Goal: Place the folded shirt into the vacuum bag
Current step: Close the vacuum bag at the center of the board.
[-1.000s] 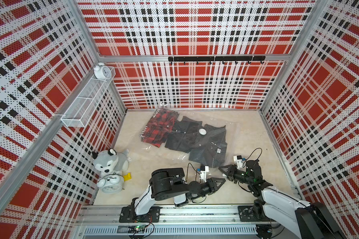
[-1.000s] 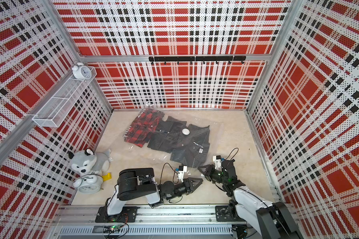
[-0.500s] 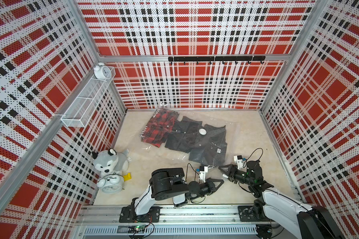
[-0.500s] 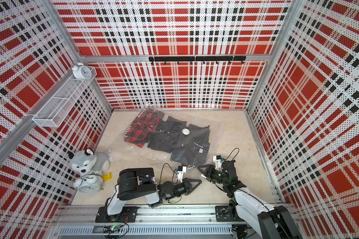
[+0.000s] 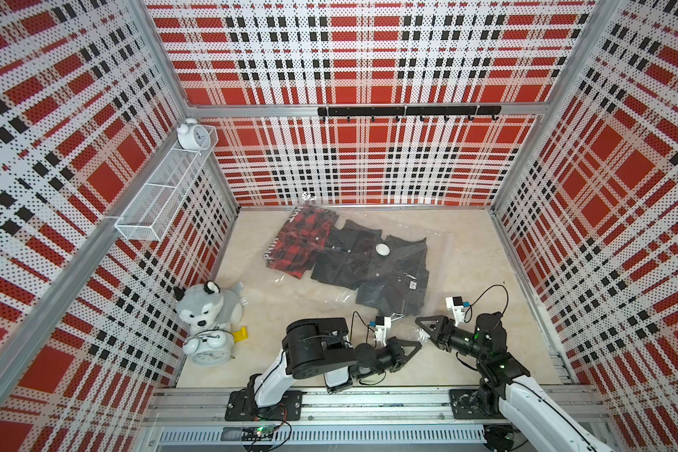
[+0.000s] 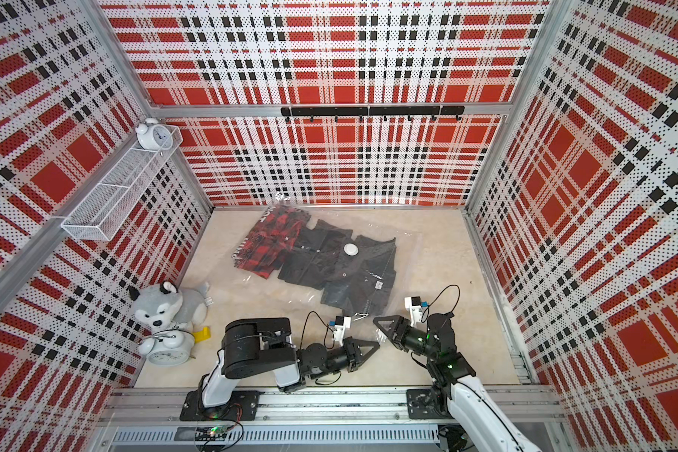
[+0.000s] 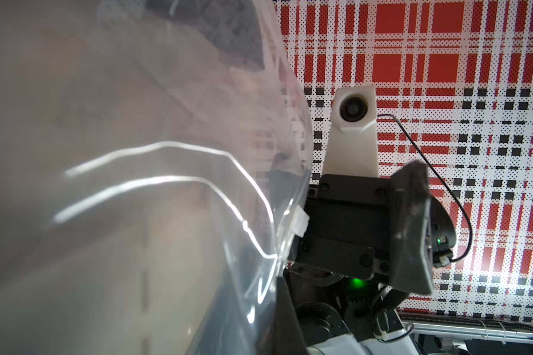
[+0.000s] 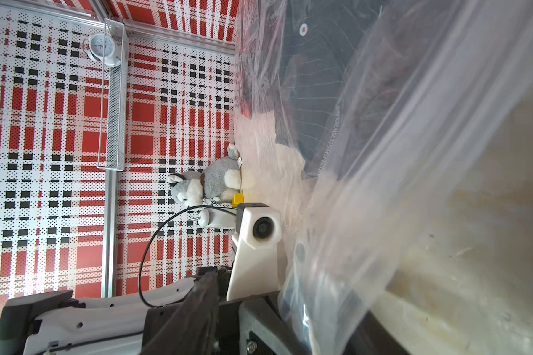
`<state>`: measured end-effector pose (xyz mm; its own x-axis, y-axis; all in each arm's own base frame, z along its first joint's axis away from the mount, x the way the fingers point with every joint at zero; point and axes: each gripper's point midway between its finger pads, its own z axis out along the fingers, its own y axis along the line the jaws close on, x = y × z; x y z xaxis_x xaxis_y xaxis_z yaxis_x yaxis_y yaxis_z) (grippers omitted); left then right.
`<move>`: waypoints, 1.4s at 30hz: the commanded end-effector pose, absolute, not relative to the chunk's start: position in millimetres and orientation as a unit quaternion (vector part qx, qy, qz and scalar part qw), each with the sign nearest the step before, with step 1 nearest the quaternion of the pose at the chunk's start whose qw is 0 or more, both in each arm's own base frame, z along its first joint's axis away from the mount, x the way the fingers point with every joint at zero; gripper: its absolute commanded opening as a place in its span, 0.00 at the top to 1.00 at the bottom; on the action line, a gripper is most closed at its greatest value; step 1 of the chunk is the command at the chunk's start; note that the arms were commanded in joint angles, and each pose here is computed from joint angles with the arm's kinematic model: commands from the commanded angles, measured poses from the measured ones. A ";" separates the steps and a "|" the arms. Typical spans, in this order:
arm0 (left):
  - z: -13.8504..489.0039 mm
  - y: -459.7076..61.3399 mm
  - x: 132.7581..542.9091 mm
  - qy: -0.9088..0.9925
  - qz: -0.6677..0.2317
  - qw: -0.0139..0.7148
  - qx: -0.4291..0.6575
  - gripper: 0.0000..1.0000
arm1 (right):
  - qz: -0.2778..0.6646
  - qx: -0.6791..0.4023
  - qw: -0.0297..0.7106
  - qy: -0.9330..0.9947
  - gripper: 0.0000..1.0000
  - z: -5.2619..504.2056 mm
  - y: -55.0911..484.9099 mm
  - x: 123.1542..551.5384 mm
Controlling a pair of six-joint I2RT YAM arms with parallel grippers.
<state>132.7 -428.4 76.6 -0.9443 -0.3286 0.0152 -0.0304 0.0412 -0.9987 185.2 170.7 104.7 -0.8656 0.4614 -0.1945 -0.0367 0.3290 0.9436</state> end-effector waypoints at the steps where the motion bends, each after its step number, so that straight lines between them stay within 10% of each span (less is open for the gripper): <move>1: 97.6 -424.6 122.8 0.673 -0.724 0.082 -0.129 1.00 | 0.540 0.158 0.167 0.810 0.44 58.8 166.0 162.2; 12: 110.3 -412.5 116.2 0.664 -0.731 0.078 -0.134 1.00 | 0.509 0.168 0.150 0.831 0.66 42.4 160.4 155.3; 28: 115.9 -414.6 112.2 0.660 -0.738 0.070 -0.123 1.00 | 0.516 0.143 0.113 0.837 0.60 36.0 169.9 141.3; 35: 124.4 -415.0 114.6 0.652 -0.746 0.073 -0.117 1.00 | 0.495 0.146 0.097 0.851 0.38 23.7 167.5 132.4; 42: 130.5 -418.4 115.1 0.647 -0.752 0.071 -0.109 1.00 | 0.498 0.152 0.103 0.847 0.47 25.4 166.3 132.1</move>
<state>117.4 -415.9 75.7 -0.9548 -0.2843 0.0864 -0.1036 0.0460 -0.9936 157.7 175.5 77.5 -0.9195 0.3605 -0.1567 0.0006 0.4001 0.9165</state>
